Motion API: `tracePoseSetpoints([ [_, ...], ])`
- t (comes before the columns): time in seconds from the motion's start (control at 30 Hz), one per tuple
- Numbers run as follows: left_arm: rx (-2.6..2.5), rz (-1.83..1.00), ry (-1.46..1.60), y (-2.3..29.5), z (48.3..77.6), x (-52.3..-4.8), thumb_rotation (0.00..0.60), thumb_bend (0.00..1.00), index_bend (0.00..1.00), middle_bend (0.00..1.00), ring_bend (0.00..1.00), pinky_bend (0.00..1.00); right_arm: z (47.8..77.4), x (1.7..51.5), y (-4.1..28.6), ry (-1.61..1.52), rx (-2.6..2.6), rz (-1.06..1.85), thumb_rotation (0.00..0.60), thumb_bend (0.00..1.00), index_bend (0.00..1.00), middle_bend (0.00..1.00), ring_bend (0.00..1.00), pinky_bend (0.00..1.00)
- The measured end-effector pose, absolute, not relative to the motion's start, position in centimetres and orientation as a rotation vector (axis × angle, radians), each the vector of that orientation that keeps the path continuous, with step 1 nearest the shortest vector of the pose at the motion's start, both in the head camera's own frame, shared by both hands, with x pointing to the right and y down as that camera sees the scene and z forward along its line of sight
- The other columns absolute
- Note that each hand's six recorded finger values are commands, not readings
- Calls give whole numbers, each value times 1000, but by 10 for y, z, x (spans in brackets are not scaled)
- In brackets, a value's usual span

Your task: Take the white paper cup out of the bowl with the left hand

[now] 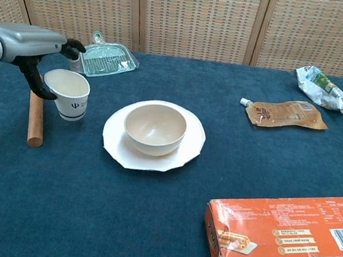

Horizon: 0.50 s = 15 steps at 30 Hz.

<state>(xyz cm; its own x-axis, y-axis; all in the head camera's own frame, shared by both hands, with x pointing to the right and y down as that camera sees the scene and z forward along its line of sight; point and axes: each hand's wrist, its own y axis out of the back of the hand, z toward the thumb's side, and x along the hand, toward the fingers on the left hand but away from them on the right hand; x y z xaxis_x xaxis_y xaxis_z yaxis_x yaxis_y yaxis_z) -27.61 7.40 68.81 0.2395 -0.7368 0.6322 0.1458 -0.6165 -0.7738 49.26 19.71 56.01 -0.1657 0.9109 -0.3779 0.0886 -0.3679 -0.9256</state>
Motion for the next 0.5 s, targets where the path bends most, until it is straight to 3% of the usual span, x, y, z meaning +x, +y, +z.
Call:
tracePoseSetpoints([
  [0.1,-1771,-1492,530,78,700,-278,600,266,356,0,0,0,560,492,197,-1179,-1440,1605,600,99,0,0,0,0],
  [0.2,-1784,-1509,514,81,709,-279,600,189,283,0,0,0,560,492,198,-1178,-1442,1605,600,99,0,0,0,0],
  [0.4,-1791,-1533,515,82,711,-284,600,51,17,0,0,0,559,491,198,-1179,-1442,1598,600,98,0,0,0,0],
  [0.5,-1792,-1528,528,81,705,-286,600,40,0,0,0,0,558,490,198,-1179,-1443,1594,600,99,0,0,0,0],
])
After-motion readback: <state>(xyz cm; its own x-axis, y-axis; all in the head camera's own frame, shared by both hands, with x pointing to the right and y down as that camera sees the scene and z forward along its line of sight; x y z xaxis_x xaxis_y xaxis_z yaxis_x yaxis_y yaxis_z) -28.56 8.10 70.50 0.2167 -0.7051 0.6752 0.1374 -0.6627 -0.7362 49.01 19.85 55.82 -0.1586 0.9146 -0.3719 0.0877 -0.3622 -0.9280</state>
